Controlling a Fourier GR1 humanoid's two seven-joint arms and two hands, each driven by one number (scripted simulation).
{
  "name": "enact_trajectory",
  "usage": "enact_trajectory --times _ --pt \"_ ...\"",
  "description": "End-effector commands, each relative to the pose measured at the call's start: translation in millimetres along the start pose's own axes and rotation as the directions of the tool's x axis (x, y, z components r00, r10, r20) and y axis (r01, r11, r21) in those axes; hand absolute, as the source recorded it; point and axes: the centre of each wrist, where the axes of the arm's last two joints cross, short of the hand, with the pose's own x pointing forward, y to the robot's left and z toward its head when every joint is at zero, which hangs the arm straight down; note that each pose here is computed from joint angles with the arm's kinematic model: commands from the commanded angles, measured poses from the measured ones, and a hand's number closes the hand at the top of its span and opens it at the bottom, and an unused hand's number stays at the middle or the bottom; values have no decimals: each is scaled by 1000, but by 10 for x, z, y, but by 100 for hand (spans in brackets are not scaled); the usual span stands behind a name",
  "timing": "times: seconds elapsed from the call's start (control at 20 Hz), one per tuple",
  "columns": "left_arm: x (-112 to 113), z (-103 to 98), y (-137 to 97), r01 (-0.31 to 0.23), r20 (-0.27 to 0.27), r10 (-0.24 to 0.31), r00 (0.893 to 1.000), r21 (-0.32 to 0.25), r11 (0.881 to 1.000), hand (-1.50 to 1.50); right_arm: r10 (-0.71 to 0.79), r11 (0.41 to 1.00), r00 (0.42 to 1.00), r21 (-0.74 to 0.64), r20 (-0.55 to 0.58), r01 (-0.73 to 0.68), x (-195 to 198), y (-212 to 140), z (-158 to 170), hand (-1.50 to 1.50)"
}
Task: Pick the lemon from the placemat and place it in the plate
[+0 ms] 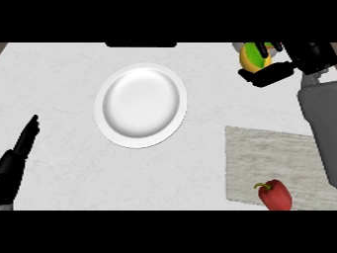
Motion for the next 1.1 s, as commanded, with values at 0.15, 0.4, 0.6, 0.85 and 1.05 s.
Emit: enact_trajectory --times 0.15,0.4,0.6,0.85,1.05 --pt "101 -31 2 -1 -4 1 1000 -6 1000 0 -118 992 990 58 77 113 790 269 -334 150" --pt "45 0 -117 -4 2 4 1000 -27 1000 0 -154 984 987 101 37 150 1080 554 -603 150" --pt "7 0 39 15 9 -15 1000 -28 1000 0 -140 978 990 154 -10 140 1424 869 -790 150" --pt "-47 -112 -62 -4 14 4 1000 -18 1000 0 -97 958 994 268 -44 105 1564 1198 -799 150" --pt "-19 -14 -227 -5 35 7 999 -52 999 0 -82 953 994 287 -79 101 1321 1459 -840 150"
